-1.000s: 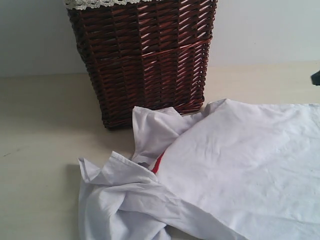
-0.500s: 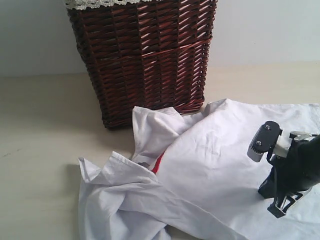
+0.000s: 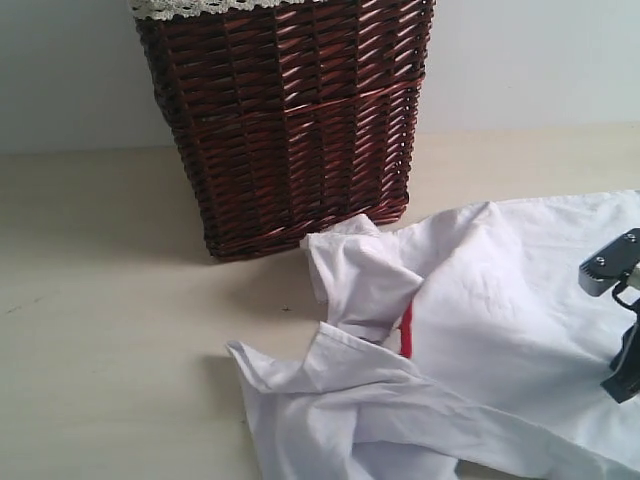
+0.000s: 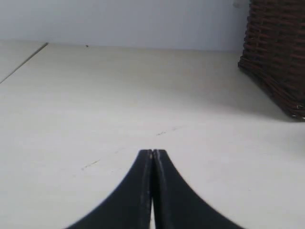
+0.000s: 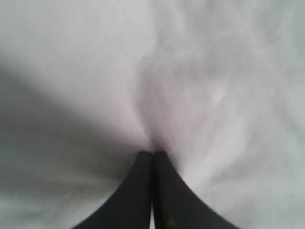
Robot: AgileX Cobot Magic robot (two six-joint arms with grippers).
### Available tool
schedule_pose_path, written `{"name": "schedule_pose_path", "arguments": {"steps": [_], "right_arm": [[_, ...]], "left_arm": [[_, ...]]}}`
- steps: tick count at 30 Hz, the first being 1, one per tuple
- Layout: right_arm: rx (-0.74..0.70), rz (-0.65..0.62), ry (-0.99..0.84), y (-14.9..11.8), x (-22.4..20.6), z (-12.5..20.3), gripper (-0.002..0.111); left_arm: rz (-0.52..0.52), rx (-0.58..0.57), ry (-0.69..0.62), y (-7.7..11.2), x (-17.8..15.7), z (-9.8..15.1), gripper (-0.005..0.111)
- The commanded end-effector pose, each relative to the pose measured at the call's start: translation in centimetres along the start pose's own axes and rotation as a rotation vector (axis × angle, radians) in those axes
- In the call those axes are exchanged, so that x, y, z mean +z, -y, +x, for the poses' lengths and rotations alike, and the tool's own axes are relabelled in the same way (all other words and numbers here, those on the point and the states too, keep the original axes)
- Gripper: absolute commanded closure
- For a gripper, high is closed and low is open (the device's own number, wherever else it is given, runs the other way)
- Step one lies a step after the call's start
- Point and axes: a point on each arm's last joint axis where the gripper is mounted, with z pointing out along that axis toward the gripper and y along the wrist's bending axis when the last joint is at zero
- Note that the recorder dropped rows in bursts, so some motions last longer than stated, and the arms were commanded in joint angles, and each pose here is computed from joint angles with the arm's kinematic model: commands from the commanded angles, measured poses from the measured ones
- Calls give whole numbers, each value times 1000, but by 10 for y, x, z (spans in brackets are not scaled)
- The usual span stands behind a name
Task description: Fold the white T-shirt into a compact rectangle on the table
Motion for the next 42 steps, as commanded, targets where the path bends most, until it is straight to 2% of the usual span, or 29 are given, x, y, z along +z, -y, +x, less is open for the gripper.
{"name": "schedule_pose_path", "arguments": {"steps": [1, 4, 6, 10, 12, 14, 16, 19, 22, 29, 33, 39, 41, 42], "right_arm": [[-14, -24, -106, 8, 13, 29, 108], [-15, 19, -65, 11, 3, 25, 108], [-11, 70, -9, 13, -11, 20, 103], [-42, 151, 134, 13, -45, 10, 87], [-93, 149, 208, 7, -62, 6, 76], [-153, 95, 298, -4, -75, 0, 68], [-234, -34, 441, -21, -88, -8, 62], [-372, -256, 680, -51, -104, -25, 59], [-508, -328, 782, -80, -106, -44, 59], [-673, -408, 666, -127, -70, -83, 59], [-679, -405, 587, -131, -41, -99, 59], [-671, -467, 522, -132, -17, -99, 60], [-690, -497, 516, -134, -17, -97, 66], [-703, -516, 515, -136, -17, -96, 74]], "left_arm": [[-3, 2, 12, 0, 0, -1, 107], [-3, 2, 12, 0, 0, -1, 107], [-3, 2, 12, 0, 0, -1, 107], [-3, 2, 12, 0, 0, -1, 107], [-3, 2, 12, 0, 0, -1, 107], [-3, 2, 12, 0, 0, -1, 107], [-3, 2, 12, 0, 0, -1, 107], [-3, 2, 12, 0, 0, -1, 107], [-3, 2, 12, 0, 0, -1, 107], [-3, 2, 12, 0, 0, -1, 107], [-3, 2, 12, 0, 0, -1, 107], [-3, 2, 12, 0, 0, -1, 107], [-3, 2, 12, 0, 0, -1, 107], [-3, 2, 12, 0, 0, -1, 107]]}}
